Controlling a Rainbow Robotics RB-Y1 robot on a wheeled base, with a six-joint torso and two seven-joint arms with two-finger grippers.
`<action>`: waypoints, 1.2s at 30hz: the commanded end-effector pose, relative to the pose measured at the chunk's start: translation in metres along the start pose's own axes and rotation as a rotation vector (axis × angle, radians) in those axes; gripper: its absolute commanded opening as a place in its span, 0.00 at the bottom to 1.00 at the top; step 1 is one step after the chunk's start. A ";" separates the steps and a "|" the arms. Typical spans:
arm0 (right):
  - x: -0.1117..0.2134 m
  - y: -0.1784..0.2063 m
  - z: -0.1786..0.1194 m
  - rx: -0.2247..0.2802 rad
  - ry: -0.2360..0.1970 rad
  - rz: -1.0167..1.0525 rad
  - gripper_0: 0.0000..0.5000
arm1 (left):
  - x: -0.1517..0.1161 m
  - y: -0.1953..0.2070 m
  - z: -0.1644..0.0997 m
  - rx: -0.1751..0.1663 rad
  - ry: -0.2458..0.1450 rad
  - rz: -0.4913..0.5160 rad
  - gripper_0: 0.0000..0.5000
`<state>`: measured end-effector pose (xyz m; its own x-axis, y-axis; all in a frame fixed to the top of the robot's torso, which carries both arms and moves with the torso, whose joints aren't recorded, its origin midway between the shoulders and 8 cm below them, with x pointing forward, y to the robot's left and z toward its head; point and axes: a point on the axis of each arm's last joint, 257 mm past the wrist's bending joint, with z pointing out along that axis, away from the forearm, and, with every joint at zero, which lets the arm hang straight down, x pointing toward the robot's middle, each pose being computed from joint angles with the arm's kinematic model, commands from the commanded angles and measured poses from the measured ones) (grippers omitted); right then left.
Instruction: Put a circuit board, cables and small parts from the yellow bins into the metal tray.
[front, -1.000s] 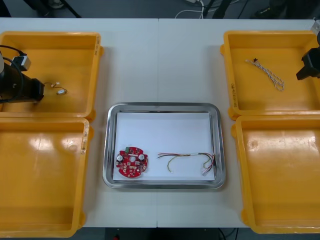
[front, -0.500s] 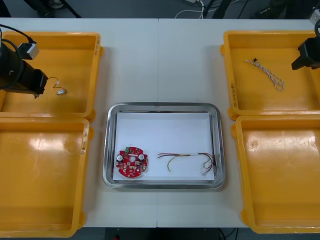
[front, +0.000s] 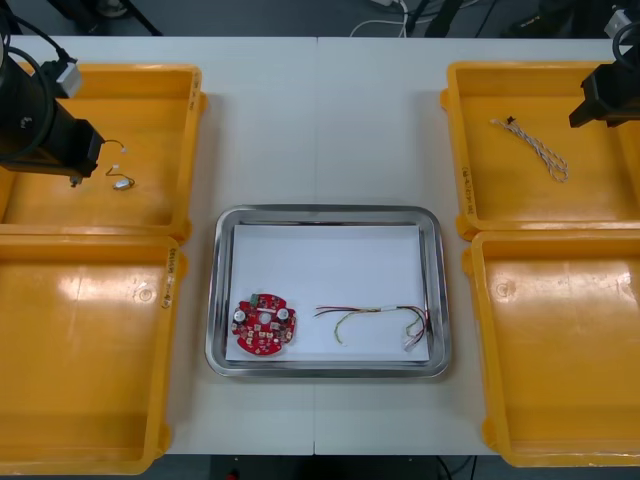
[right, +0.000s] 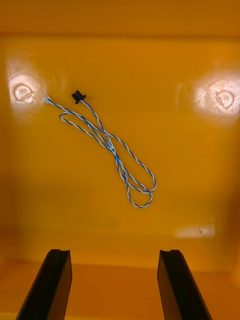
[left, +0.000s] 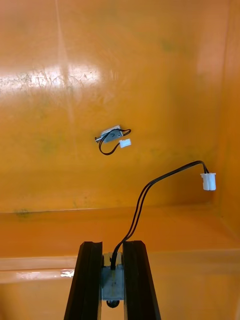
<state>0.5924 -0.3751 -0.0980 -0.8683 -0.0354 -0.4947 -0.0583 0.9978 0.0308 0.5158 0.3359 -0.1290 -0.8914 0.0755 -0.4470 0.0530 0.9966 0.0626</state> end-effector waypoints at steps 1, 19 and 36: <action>-0.034 0.012 -0.018 0.002 -0.048 -0.062 1.00 | -0.001 -0.026 -0.005 -0.004 -0.026 -0.071 0.00; -0.045 0.013 0.008 0.053 -0.042 -0.179 1.00 | 0.021 -0.133 0.004 0.051 -0.043 -0.098 0.00; -0.058 0.020 0.038 0.025 -0.112 -0.495 1.00 | 0.049 -0.219 0.043 0.108 -0.066 -0.120 0.00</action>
<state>0.6393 -0.3761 -0.1392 -0.7492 -0.4758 -0.4608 -0.4123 0.8795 -0.2376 0.4860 0.1489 -0.2016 -0.8736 -0.0077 -0.4865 0.0124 0.9992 -0.0381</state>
